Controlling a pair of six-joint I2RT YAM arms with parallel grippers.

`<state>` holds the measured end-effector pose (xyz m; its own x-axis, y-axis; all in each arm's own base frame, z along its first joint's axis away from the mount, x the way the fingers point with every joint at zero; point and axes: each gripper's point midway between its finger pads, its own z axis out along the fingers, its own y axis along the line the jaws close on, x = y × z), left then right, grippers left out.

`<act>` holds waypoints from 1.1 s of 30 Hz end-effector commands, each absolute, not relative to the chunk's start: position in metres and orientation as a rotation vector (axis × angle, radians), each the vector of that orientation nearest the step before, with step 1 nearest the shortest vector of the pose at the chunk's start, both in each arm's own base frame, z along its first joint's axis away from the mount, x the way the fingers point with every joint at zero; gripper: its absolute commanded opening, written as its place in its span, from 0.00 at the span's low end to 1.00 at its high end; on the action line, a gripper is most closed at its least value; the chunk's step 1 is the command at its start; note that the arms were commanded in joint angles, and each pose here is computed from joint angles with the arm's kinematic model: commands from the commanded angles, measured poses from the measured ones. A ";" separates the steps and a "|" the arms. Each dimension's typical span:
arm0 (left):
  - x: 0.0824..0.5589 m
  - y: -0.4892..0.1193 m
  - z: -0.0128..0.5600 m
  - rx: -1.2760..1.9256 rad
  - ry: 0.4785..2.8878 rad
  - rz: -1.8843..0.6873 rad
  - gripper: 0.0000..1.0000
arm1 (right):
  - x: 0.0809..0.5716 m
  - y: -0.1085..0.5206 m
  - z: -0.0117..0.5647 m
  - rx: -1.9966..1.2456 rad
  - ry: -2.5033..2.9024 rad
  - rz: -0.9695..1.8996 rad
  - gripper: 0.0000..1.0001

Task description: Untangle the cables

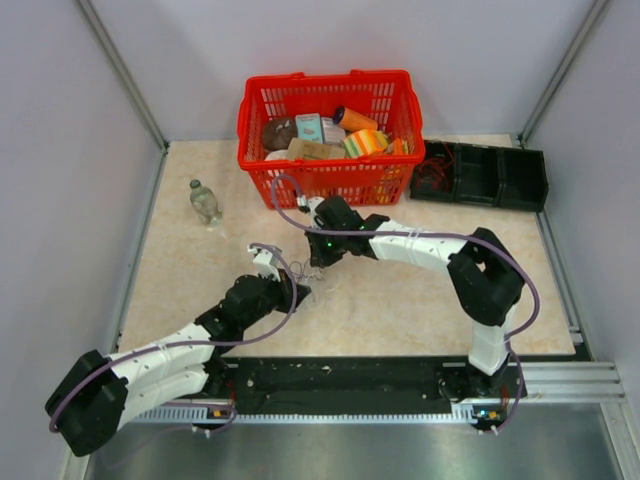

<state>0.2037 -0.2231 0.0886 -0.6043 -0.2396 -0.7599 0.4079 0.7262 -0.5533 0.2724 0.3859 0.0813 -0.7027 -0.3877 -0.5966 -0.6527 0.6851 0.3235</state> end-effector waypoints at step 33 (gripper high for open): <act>0.245 -0.211 0.084 -0.127 2.151 -0.663 0.00 | 0.251 0.178 0.411 -0.140 1.756 0.421 0.00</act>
